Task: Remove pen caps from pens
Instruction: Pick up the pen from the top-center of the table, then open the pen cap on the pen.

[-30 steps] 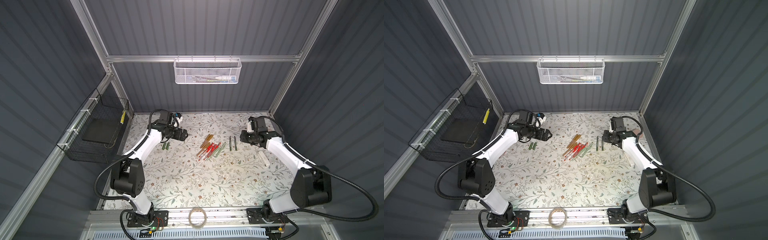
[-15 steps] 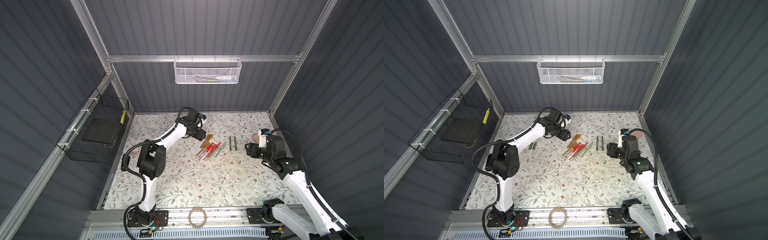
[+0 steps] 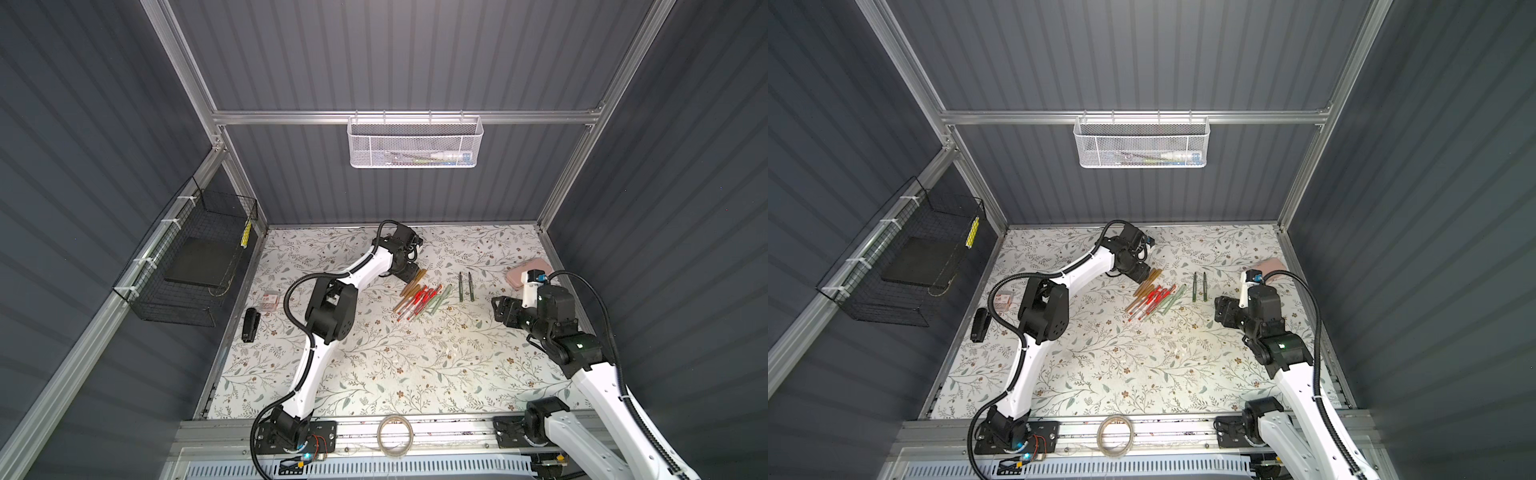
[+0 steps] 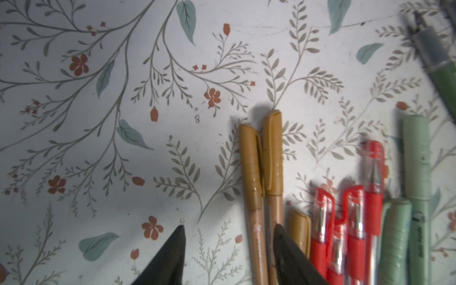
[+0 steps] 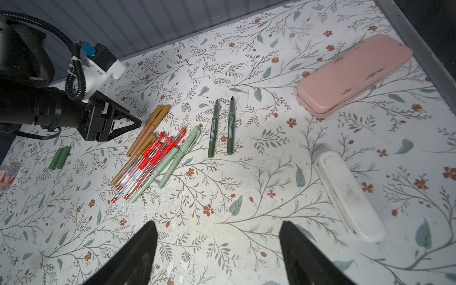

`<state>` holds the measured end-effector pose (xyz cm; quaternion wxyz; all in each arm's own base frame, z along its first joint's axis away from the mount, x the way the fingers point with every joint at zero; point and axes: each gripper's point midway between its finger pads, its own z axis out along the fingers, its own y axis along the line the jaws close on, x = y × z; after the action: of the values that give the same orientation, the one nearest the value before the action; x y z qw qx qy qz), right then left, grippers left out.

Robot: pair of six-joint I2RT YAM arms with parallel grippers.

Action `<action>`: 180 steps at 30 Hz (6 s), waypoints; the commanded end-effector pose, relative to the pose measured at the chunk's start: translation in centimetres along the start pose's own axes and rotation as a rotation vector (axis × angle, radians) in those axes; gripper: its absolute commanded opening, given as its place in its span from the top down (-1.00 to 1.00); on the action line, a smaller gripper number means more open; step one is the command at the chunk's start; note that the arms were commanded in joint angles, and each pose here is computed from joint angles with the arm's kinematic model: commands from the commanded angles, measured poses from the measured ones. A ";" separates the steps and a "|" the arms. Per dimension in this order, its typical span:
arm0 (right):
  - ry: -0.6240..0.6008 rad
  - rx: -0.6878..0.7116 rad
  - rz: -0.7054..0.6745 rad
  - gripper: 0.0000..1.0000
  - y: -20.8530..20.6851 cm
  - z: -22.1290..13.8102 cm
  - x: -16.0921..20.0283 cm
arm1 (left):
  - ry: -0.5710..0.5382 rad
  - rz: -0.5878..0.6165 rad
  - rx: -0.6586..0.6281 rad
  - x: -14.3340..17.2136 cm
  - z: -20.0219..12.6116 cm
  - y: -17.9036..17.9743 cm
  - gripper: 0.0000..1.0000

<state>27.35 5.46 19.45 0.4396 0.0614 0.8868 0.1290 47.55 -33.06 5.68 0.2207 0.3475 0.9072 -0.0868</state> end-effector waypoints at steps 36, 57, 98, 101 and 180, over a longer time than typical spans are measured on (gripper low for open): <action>0.004 0.020 0.002 -0.69 -0.5 -0.3 0.5 | 0.043 0.049 -0.119 -0.1 5.5 1.0 0.29; -0.006 0.021 0.002 -0.69 -0.5 -0.5 0.2 | 0.059 0.053 -0.123 0.3 4.6 0.7 0.85; 0.155 -0.803 0.284 -0.45 28.4 10.6 -2.0 | -0.425 -0.478 0.308 -2.7 -19.6 2.0 0.86; 0.167 -0.828 0.275 -0.41 30.0 11.1 -2.3 | -0.426 -0.492 0.339 -2.7 -19.9 1.6 0.86; 0.266 -1.223 0.246 0.99 32.9 7.6 -0.8 | -0.651 -0.404 0.971 -1.7 -25.9 -0.7 -0.21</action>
<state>33.80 37.53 23.61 0.2572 -0.0991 0.7034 0.6552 40.37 -26.05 28.19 0.2806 0.1653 0.7138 -0.6200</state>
